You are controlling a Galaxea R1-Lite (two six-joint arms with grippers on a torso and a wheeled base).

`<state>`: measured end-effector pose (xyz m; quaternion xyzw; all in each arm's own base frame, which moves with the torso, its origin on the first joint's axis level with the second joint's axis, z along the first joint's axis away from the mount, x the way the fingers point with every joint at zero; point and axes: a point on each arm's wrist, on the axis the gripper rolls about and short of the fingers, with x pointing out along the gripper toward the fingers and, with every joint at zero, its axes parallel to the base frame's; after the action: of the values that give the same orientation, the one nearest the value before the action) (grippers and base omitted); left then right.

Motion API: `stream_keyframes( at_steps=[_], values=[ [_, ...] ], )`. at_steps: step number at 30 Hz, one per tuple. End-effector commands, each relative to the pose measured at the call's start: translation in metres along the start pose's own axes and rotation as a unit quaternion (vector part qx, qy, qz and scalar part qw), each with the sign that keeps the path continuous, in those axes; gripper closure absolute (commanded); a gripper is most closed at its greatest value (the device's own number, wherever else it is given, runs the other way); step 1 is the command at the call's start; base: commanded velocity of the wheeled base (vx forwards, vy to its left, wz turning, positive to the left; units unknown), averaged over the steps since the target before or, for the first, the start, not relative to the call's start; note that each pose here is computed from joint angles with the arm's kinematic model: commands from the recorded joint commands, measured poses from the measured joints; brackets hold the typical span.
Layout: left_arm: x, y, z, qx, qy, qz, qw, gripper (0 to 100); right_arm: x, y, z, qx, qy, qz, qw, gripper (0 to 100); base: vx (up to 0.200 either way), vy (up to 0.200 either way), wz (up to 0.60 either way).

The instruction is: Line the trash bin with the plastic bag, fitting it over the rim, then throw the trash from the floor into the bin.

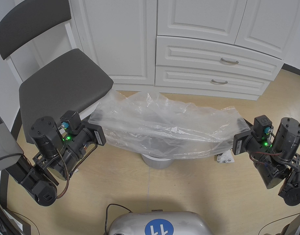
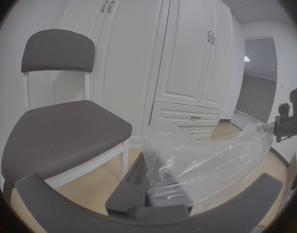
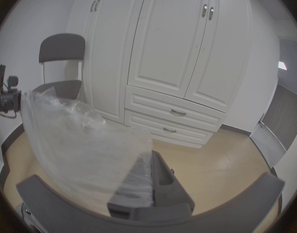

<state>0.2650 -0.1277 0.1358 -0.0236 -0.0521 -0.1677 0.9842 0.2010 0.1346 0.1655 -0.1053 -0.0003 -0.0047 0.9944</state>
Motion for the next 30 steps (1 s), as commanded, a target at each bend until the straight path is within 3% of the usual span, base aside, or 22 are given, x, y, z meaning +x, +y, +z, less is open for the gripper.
stream_keyframes(
  at_steps=[1, 5, 10, 16, 20, 25, 30],
  values=[
    [-0.002, -0.009, -0.001, -0.002, 0.003, -0.016, 0.9999, 100, 0.000, 0.006, -0.002, 0.003, -0.010, 0.011, 0.9999, 100, 0.000, 0.000, 0.00],
    [-0.001, -0.021, 0.001, -0.004, -0.004, -0.036, 0.9993, 100, -0.003, 0.004, -0.001, 0.010, -0.024, 0.034, 0.9991, 100, 0.000, 0.000, 0.00],
    [0.008, -0.043, 0.012, -0.001, -0.034, -0.097, 0.9947, 100, -0.005, 0.012, 0.001, 0.015, -0.034, 0.076, 0.9964, 100, 0.000, 0.000, 0.00],
    [0.008, -0.074, 0.021, 0.019, -0.063, -0.189, 0.9799, 100, -0.015, 0.034, 0.009, 0.058, -0.098, 0.140, 0.9836, 100, 0.000, 0.000, 0.00],
    [0.005, -0.094, 0.026, 0.013, -0.074, -0.226, 0.9711, 100, -0.014, 0.048, 0.006, 0.078, -0.117, 0.159, 0.9772, 100, 0.000, 0.000, 0.00],
    [0.006, -0.111, 0.034, 0.004, -0.083, -0.245, 0.9660, 100, -0.017, 0.069, -0.003, 0.095, -0.098, 0.194, 0.9715, 100, 0.000, 0.000, 0.00],
    [0.005, -0.105, 0.032, 0.005, -0.076, -0.235, 0.9691, 100, -0.016, 0.078, 0.000, 0.120, -0.099, 0.206, 0.9662, 100, 0.000, 0.000, 0.00]
  ],
)
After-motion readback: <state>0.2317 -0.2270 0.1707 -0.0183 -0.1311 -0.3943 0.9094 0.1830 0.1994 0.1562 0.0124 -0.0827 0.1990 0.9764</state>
